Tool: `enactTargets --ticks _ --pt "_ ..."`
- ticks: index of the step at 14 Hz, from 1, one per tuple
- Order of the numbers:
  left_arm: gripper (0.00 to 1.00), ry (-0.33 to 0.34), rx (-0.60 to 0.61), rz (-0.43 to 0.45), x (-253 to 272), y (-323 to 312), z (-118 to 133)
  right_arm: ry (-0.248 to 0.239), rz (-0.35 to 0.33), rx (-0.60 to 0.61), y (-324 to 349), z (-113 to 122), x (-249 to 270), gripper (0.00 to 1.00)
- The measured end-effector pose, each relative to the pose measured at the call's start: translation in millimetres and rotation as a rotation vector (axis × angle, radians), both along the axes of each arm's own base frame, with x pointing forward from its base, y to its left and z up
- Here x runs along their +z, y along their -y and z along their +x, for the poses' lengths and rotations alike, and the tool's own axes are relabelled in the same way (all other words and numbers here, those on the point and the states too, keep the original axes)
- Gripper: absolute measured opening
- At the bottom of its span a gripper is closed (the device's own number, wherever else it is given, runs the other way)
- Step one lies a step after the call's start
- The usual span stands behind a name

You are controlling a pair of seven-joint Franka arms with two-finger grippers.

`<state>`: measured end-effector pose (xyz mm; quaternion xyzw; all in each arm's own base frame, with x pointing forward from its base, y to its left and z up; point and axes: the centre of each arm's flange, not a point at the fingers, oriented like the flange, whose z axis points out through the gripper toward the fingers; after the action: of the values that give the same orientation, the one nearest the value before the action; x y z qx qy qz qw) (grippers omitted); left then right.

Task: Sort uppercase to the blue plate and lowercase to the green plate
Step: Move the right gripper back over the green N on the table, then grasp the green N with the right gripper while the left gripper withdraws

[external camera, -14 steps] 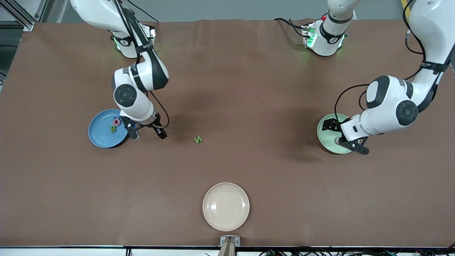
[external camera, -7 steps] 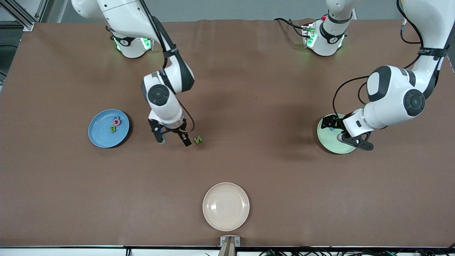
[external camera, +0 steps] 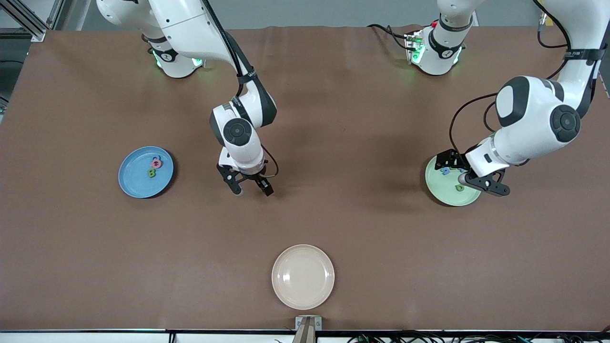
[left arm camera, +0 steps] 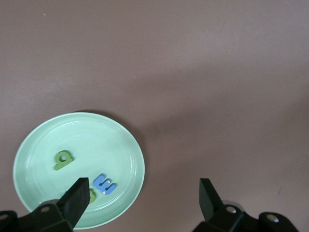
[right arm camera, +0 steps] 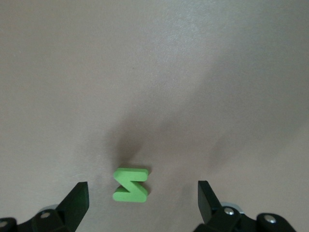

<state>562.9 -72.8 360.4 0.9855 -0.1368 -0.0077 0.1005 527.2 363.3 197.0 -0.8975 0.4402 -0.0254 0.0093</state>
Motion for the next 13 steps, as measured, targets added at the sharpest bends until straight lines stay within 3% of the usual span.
enactTargets --ticks 8,13 --pt "1.0 0.119 0.041 0.039 70.6 -2.0 12.1 -0.021 -0.015 0.048 -6.6 -8.8 -16.9 0.96" --pt "1.0 0.096 0.074 0.064 156.0 -32.0 19.2 0.001 -0.013 0.047 -5.4 -5.4 -24.2 0.95"
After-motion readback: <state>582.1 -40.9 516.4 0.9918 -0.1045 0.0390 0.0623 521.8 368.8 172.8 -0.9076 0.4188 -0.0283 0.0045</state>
